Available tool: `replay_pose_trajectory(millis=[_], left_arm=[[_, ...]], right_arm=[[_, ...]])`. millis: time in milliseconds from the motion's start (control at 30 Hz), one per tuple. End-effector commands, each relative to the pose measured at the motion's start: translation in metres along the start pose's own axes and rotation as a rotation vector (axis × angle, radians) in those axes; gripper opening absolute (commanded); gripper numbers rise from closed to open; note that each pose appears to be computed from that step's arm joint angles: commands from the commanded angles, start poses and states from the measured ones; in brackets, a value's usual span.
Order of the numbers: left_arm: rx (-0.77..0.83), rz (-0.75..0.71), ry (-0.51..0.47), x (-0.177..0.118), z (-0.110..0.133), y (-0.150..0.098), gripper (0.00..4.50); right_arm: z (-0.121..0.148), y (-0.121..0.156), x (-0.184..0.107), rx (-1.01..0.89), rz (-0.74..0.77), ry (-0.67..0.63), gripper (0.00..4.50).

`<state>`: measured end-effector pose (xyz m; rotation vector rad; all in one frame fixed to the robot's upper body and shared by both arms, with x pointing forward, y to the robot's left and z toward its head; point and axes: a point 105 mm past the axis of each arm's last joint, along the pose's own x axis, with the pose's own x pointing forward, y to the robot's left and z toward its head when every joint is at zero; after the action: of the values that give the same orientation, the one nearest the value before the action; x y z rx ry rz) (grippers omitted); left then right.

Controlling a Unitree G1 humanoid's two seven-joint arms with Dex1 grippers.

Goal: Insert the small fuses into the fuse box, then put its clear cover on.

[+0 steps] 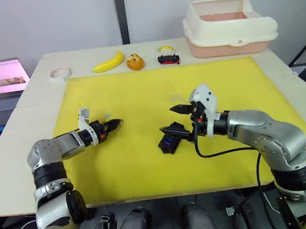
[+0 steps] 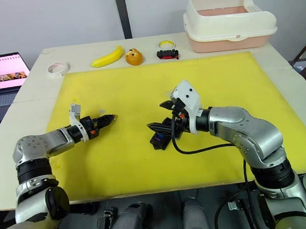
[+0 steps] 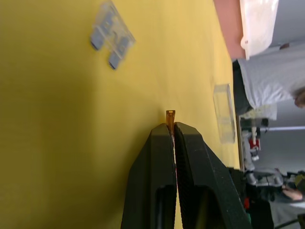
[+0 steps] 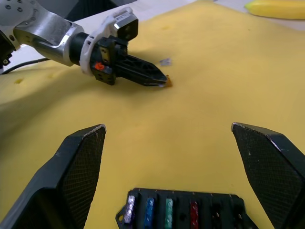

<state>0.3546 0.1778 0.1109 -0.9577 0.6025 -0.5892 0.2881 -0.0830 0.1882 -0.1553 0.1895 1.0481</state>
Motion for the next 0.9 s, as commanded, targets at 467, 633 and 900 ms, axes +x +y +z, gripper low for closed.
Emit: replay_pose_trajectory(millis=[467, 633, 900], left_arm=[[0.481, -0.573, 0.251, -0.018, -0.050, -0.147, 0.03], [0.476, -0.597, 0.261, -0.014, -0.055, -0.151, 0.03], [0.456, -0.605, 0.255, -0.013, -0.053, -0.149, 0.00]], right_arm=[[0.045, 0.024, 0.003, 0.381, 0.135, -0.258, 4.50], [0.046, 0.025, 0.005, 0.414, 0.132, -0.255, 4.50], [0.048, 0.028, 0.005, 0.446, 0.129, -0.268, 2.82]])
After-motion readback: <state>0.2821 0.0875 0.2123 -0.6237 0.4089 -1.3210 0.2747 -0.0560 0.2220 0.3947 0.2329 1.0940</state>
